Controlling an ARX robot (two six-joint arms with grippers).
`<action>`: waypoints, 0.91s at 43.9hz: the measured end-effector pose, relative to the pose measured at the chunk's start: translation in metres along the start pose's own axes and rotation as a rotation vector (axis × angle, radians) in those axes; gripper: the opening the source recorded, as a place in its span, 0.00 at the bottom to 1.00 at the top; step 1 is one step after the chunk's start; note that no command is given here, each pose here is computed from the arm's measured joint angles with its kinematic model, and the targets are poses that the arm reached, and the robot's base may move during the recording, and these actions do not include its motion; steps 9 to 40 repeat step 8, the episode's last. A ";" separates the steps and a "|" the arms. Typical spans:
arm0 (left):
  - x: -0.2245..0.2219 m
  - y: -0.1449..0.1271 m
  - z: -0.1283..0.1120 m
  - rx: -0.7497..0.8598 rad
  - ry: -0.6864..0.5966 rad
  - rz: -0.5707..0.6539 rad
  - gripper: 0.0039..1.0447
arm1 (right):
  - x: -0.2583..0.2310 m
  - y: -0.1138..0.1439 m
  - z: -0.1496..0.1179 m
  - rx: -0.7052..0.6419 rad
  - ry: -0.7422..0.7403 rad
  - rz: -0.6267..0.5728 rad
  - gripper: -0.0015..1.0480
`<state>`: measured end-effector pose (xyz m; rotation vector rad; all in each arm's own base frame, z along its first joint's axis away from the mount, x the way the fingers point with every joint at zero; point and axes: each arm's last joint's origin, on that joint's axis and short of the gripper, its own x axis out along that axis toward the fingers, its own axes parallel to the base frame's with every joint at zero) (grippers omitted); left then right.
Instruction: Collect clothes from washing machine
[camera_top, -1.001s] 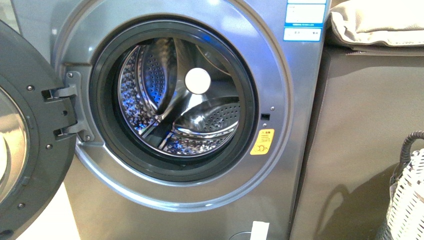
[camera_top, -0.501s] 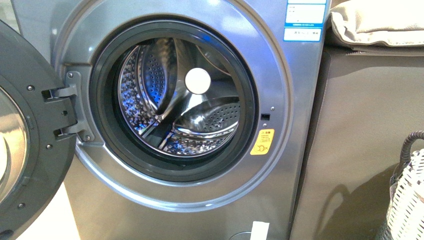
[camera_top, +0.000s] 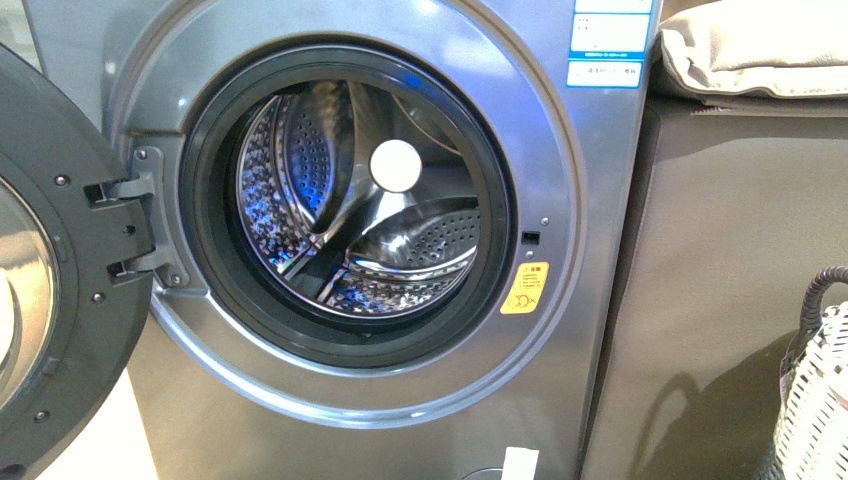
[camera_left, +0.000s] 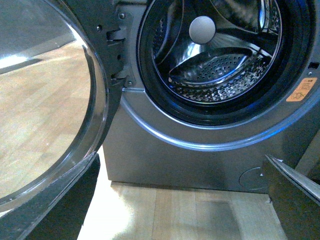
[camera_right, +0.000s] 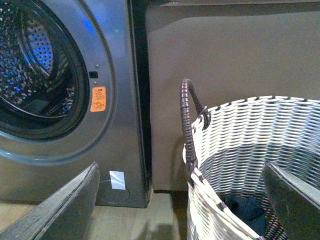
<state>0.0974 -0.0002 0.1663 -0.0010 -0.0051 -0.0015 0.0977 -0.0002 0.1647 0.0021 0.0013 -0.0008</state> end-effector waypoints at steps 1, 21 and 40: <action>0.000 0.000 0.000 0.000 0.000 0.000 0.94 | 0.000 0.000 0.000 0.000 0.000 0.000 0.93; 0.000 0.000 0.000 0.000 0.000 0.000 0.94 | 0.000 0.000 0.000 0.000 0.000 0.000 0.93; 0.000 0.000 0.000 0.000 0.000 0.000 0.94 | 0.000 0.000 0.000 0.000 0.000 0.000 0.93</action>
